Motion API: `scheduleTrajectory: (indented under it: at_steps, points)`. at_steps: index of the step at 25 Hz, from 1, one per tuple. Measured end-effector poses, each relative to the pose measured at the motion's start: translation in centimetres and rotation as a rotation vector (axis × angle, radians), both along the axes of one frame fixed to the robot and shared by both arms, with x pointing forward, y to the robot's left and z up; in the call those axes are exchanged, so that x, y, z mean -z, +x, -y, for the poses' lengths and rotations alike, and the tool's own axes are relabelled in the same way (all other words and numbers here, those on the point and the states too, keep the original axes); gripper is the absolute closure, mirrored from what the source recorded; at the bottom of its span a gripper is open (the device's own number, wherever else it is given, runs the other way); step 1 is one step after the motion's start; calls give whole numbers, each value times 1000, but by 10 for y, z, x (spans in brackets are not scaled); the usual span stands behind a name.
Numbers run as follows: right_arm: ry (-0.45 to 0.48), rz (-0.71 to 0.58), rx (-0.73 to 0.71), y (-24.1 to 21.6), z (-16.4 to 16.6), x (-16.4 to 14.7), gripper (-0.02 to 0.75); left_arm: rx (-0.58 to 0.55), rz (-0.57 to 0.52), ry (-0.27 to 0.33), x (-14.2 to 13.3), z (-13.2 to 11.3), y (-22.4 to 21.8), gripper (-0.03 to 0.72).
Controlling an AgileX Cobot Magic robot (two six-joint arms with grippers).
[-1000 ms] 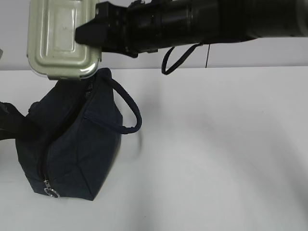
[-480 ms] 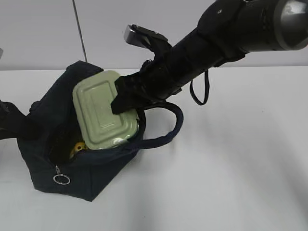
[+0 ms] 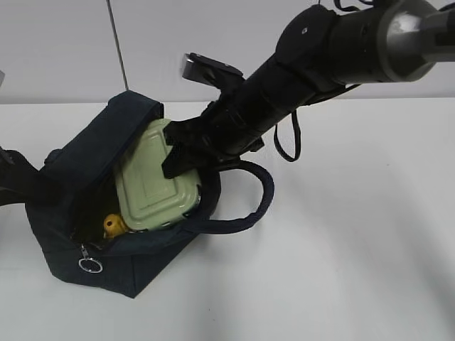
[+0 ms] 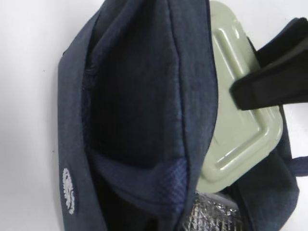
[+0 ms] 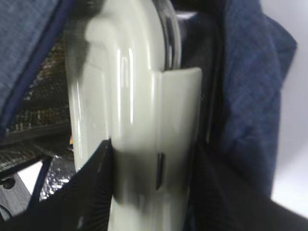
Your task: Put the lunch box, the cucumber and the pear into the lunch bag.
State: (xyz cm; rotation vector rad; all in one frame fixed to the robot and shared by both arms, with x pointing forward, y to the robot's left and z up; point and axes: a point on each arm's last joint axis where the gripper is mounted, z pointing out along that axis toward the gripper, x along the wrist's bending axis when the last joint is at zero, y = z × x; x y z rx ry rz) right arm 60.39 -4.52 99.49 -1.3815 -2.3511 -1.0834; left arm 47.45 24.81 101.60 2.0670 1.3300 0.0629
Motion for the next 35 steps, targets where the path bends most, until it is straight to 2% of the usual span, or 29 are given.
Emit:
scheduleTrajectory:
  at_steps: [4, 8, 10, 12, 18, 24, 30, 35]
  points:
    - [72, 36, -74, 0, -14, -14, 345, 0, 0, -1, 0, 0, 0, 706]
    - [139, 88, -138, 3, -21, -48, 271, 0, -1, -1, 0, 0, 0, 706]
    - [132, 127, -152, 2, -19, -66, 266, 3, -4, -2, 0, 0, 0, 706]
    - [80, 152, -136, 3, -12, -75, 269, 3, -4, -2, 0, 0, 0, 706]
    - [-139, 108, -93, 4, 4, -63, 304, 1, -2, -1, 0, 0, 0, 706]
    - [-206, 10, -94, 9, 3, -33, 309, 1, -1, 0, 0, 0, 0, 706]
    - [-162, -27, -97, 10, -3, -24, 309, 1, -1, 0, 0, 0, 0, 706]
    - [-42, -48, -95, 9, -11, -31, 310, 1, -1, 0, 0, 0, 0, 706]
